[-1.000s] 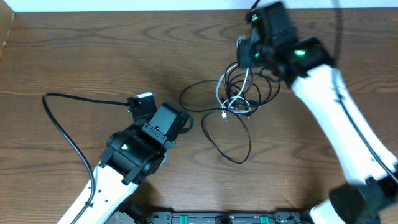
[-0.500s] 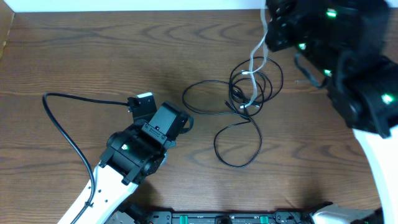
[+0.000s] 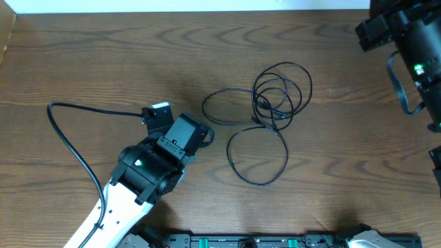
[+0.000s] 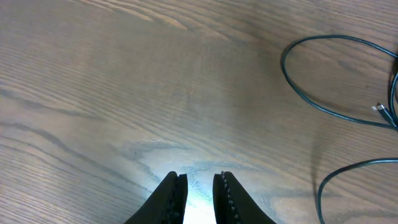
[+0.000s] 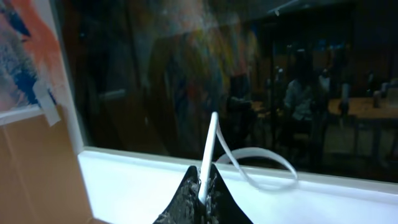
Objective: Untangle cables
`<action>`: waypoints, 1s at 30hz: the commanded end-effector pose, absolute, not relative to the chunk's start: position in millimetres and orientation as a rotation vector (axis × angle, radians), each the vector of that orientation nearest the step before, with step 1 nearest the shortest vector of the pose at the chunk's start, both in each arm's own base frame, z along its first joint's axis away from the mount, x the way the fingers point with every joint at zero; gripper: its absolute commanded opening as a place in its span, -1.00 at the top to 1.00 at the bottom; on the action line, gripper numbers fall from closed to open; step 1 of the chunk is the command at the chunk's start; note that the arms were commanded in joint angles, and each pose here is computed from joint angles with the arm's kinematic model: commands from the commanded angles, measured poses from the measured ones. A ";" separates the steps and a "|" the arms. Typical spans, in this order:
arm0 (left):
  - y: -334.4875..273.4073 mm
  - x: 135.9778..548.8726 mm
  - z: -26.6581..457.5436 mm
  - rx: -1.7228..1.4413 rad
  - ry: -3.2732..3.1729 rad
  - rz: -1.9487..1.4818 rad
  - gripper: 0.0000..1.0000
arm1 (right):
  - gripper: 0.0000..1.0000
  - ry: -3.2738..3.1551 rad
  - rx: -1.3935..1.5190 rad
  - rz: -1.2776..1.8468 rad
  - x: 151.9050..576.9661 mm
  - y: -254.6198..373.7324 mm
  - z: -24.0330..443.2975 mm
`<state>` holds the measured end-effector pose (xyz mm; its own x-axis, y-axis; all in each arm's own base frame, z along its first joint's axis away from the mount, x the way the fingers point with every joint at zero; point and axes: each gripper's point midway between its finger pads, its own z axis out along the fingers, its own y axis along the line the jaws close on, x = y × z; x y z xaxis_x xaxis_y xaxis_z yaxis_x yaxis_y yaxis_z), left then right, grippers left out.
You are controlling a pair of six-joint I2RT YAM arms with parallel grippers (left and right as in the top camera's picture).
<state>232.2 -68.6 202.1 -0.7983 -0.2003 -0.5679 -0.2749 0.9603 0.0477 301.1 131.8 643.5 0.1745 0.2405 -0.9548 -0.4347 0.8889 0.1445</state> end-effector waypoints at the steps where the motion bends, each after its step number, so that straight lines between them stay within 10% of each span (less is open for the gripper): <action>1: -62.7 231.3 198.2 -0.331 2.524 0.214 0.60 | 0.98 1.332 -0.166 0.449 310.9 127.7 638.3; 13: -61.9 229.3 196.6 -0.328 2.534 0.222 0.59 | 0.98 1.606 0.276 -0.242 385.0 -41.3 554.2; 20: -61.1 228.4 196.2 -0.326 2.538 0.228 0.59 | 0.97 1.556 0.908 -0.789 327.1 -238.4 510.4; 30: -60.1 226.9 195.5 -0.324 2.544 0.235 0.59 | 0.97 1.787 1.190 -0.727 310.2 -349.0 386.9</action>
<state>228.4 -65.8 200.1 -0.8091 -0.1929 -0.5551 -0.2741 0.9594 0.0661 300.9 -328.0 435.3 -0.1550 0.3228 -0.9337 0.9311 0.3636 -0.0289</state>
